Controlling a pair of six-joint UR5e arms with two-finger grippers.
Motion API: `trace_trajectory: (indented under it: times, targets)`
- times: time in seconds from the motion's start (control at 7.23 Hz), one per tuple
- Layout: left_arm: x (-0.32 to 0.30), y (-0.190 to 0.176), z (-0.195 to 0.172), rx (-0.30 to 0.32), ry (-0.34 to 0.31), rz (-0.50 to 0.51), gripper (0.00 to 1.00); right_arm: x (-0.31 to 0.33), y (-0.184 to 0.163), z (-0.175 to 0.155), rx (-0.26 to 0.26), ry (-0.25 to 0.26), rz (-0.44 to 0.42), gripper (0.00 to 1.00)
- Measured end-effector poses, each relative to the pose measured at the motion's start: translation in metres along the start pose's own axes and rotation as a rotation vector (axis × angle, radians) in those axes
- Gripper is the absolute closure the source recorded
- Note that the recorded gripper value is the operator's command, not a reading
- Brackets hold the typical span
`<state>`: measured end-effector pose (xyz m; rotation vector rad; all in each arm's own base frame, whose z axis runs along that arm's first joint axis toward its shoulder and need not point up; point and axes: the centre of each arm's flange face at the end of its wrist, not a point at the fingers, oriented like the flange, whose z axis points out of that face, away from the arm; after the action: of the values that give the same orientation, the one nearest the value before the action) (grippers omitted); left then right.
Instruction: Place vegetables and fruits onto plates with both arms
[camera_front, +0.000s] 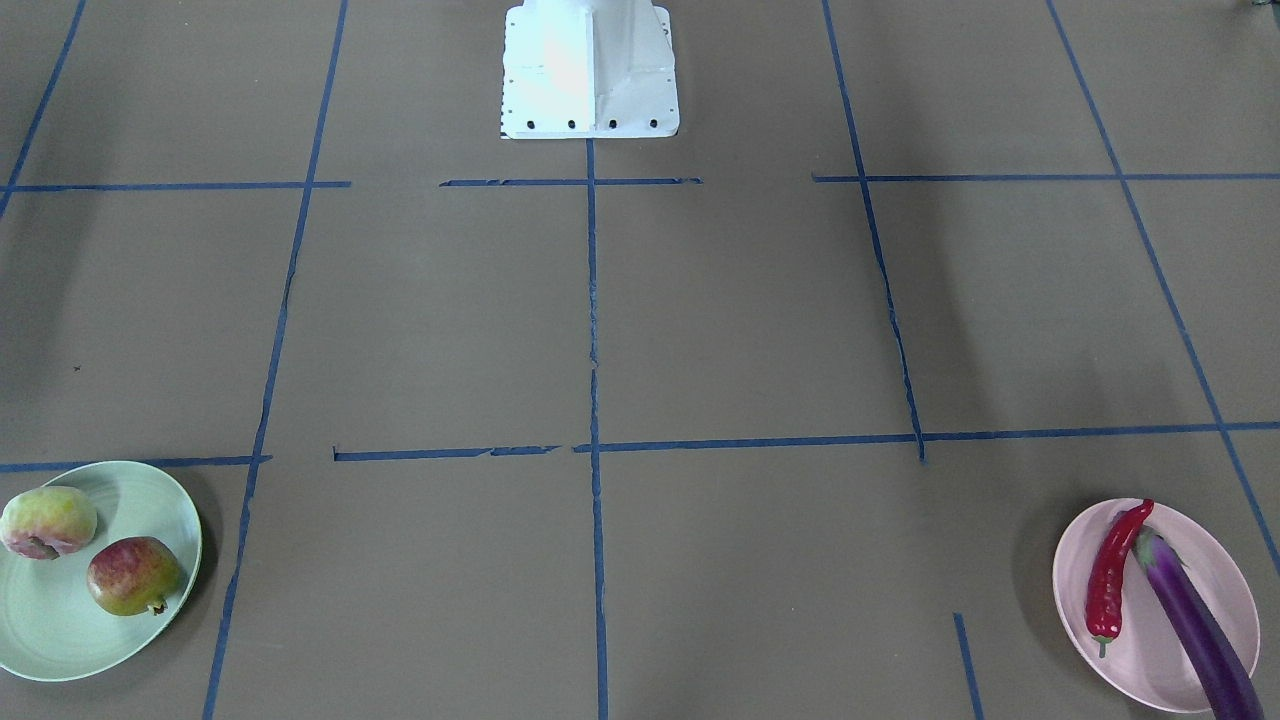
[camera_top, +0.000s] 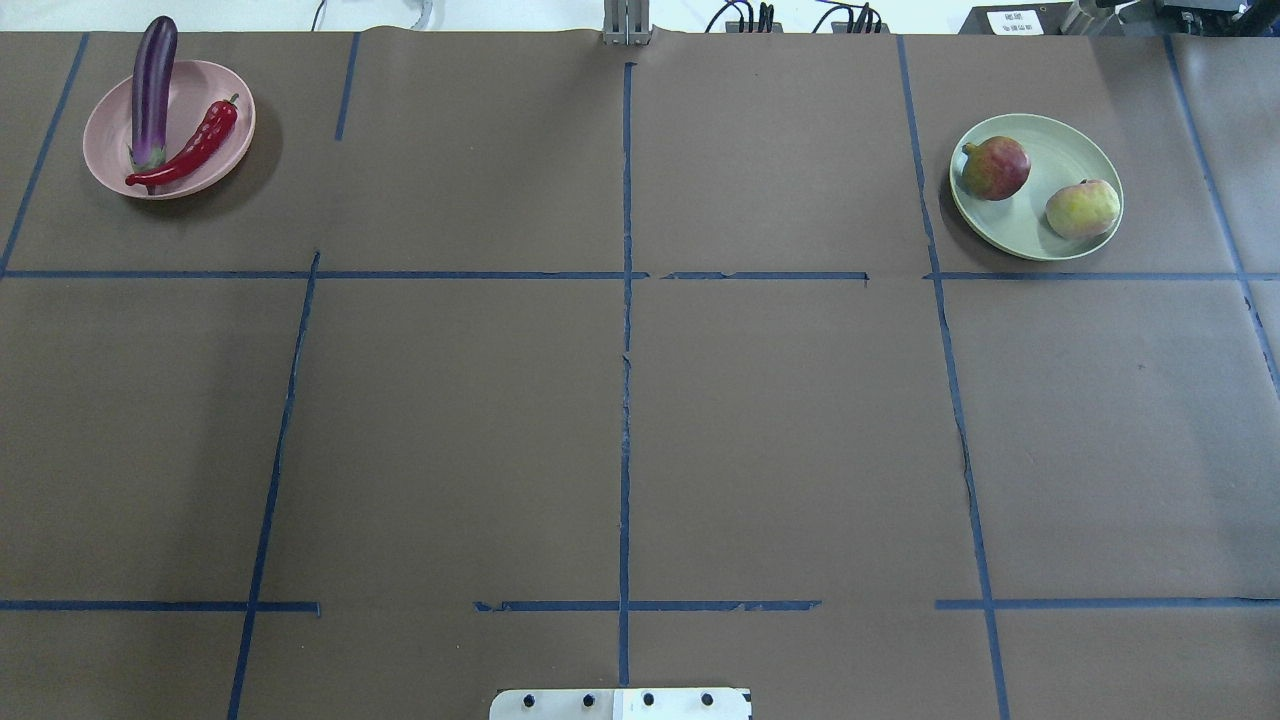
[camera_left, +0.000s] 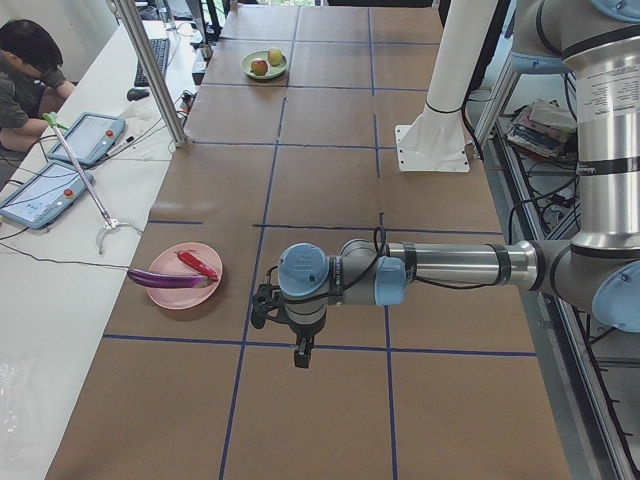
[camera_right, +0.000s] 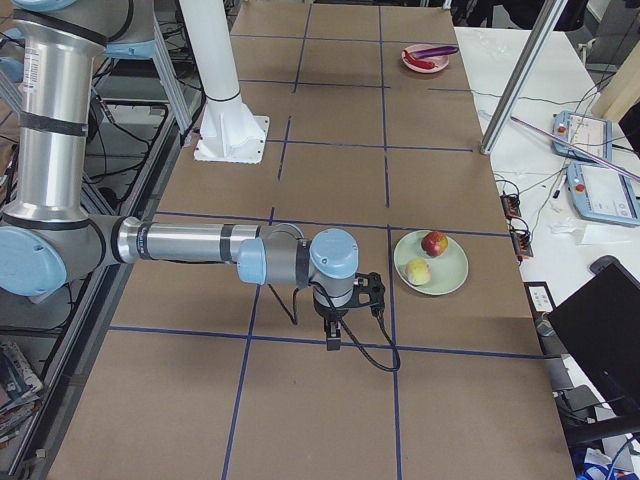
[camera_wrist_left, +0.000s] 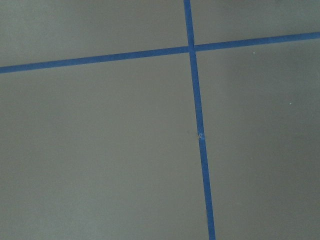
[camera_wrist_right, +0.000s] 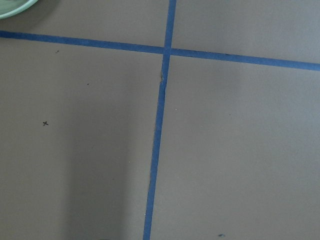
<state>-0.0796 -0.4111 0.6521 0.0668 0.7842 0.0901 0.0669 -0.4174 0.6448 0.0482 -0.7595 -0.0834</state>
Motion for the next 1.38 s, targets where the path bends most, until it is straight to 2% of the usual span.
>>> trace_trajectory:
  times: [0.28, 1.38]
  targets:
    - [0.004, 0.000, -0.005, 0.010, -0.002, 0.005, 0.00, 0.001, 0.001, 0.001, -0.002, 0.000, 0.003, 0.00]
    - [-0.005, 0.005, 0.006, -0.011, 0.002, -0.013, 0.00, 0.005, 0.010, 0.006, -0.012, -0.005, 0.012, 0.00]
